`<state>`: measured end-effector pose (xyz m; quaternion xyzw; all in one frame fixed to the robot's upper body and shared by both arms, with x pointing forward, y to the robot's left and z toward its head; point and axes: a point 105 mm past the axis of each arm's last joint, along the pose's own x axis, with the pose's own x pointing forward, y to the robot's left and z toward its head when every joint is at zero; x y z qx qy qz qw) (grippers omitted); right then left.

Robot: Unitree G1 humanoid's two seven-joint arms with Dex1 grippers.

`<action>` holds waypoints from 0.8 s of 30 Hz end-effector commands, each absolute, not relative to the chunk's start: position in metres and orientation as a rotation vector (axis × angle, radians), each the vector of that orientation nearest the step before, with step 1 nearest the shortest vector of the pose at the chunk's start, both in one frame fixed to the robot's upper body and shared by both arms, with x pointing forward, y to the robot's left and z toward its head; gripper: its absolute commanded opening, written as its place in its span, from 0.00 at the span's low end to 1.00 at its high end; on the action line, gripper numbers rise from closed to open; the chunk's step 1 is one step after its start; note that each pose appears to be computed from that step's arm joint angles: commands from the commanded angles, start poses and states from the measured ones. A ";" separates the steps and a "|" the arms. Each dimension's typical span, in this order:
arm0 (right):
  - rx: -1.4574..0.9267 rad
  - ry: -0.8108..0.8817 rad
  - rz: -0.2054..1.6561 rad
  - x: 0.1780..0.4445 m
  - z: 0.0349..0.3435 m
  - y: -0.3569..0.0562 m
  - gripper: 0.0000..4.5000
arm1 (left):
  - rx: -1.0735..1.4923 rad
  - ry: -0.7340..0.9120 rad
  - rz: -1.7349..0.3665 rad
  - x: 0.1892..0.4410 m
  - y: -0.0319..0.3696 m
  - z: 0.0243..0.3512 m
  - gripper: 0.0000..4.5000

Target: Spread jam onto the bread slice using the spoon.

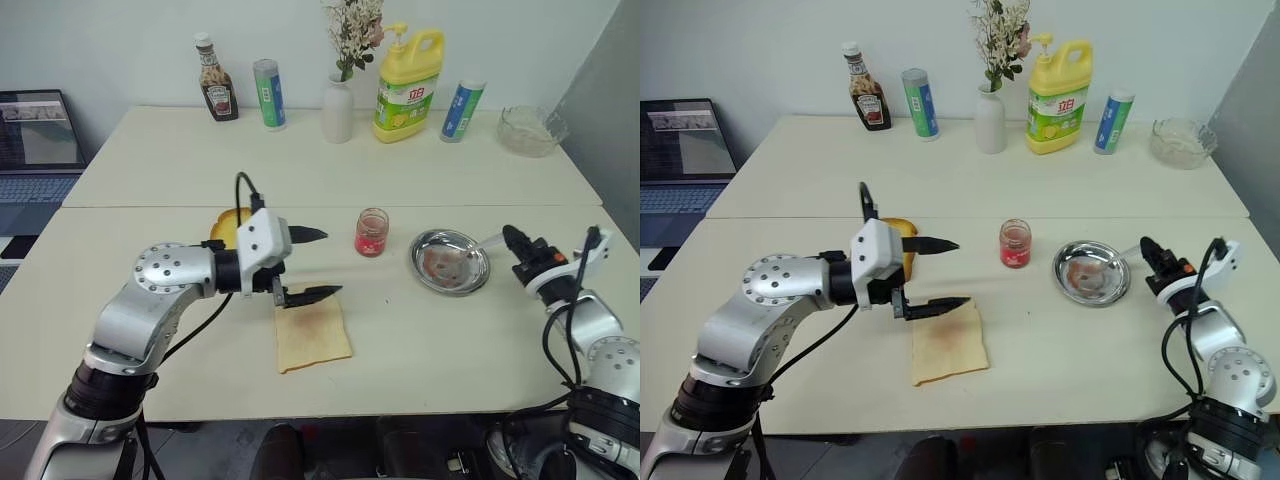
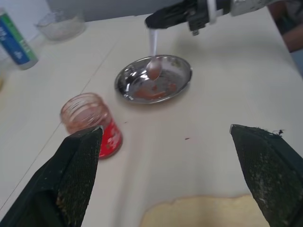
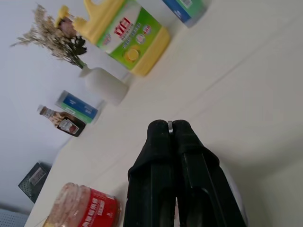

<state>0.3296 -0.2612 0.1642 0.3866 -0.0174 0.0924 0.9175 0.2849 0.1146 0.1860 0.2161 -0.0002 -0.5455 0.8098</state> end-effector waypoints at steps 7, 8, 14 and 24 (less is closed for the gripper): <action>0.580 -0.153 0.394 0.310 0.240 -0.226 0.01 | 0.506 0.060 -1.039 0.282 0.150 0.179 1.00; 0.557 -0.158 0.428 0.312 0.247 -0.216 0.01 | 0.488 0.055 -1.040 0.282 0.149 0.180 1.00; 0.409 -0.183 0.574 0.334 0.273 -0.160 0.01 | 0.422 0.045 -1.083 0.272 0.146 0.181 1.00; 0.087 -0.218 0.661 0.371 0.268 -0.106 0.01 | 0.425 0.024 -1.099 0.269 0.139 0.182 1.00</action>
